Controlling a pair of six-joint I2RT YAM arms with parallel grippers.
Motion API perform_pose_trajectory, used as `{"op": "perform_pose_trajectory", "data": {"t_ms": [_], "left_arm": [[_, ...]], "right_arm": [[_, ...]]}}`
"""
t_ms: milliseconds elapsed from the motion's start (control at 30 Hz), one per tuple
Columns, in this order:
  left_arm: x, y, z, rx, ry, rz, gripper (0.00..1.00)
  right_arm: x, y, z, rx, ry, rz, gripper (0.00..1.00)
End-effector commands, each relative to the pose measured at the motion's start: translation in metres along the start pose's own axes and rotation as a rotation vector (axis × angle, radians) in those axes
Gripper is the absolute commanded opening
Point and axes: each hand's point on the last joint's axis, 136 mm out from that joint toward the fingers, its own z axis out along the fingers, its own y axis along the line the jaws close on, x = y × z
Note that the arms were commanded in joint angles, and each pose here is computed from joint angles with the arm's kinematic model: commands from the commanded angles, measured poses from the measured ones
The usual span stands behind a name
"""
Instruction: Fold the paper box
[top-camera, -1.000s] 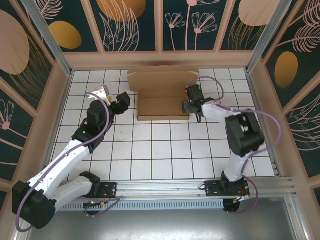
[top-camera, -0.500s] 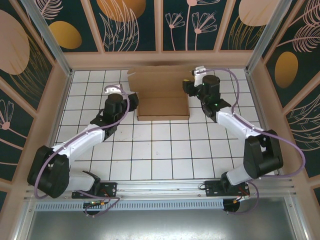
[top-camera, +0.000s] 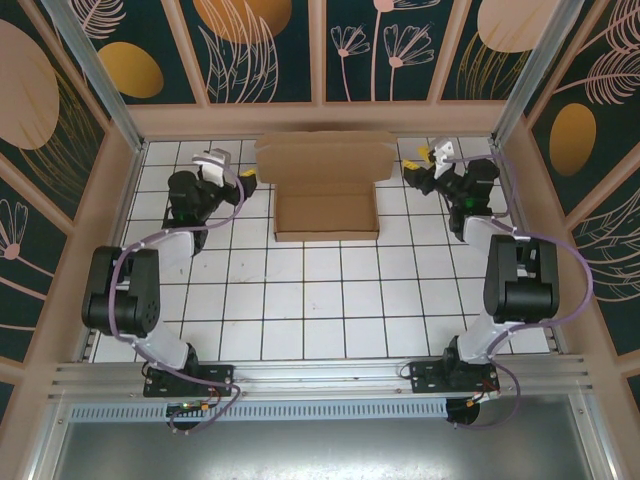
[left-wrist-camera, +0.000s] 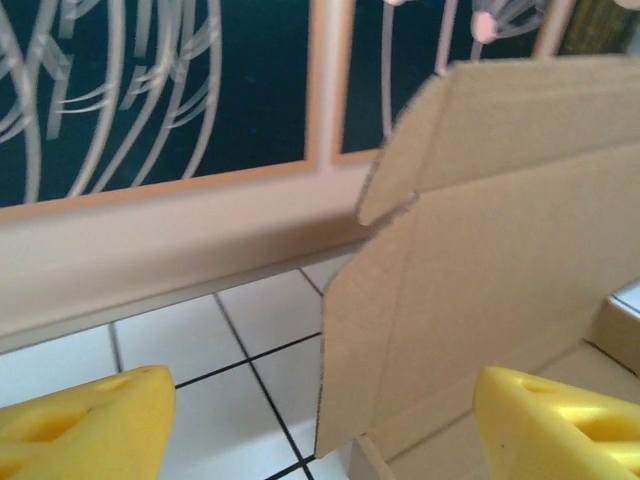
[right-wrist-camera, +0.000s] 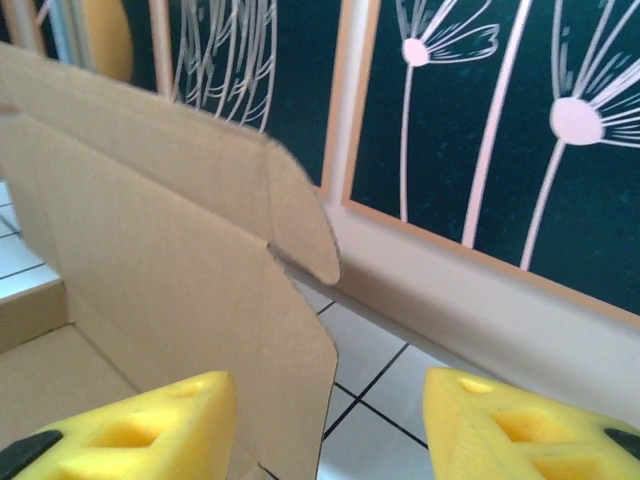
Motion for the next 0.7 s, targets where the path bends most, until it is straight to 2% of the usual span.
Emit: {"op": "perform_pose_trajectory", "data": {"t_ms": [0, 100, 167, 267, 467, 667], "left_arm": [[-0.021, -0.023, 0.007, 0.206, -0.058, 0.156, 0.79], [-0.007, -0.016, 0.012, 0.267, -0.014, 0.160, 0.75], [-0.011, -0.007, 0.018, 0.304, -0.018, 0.145, 0.74], [-0.005, 0.003, 0.025, 0.306, 0.003, 0.175, 0.74], [0.011, 0.010, 0.040, 0.383, 0.012, 0.136, 0.74], [0.007, 0.009, 0.054, 0.452, -0.029, 0.107, 0.65]], "right_arm": [[-0.019, 0.012, 0.005, -0.152, -0.086, -0.120, 0.56], [-0.006, 0.012, 0.017, -0.230, -0.060, -0.093, 0.57], [0.003, 0.011, 0.025, -0.275, -0.055, -0.057, 0.56], [0.013, 0.001, 0.037, -0.270, -0.046, -0.057, 0.56], [0.030, -0.003, 0.057, -0.299, -0.019, -0.020, 0.55], [0.052, 0.003, 0.071, -0.324, 0.029, 0.017, 0.53]]}}
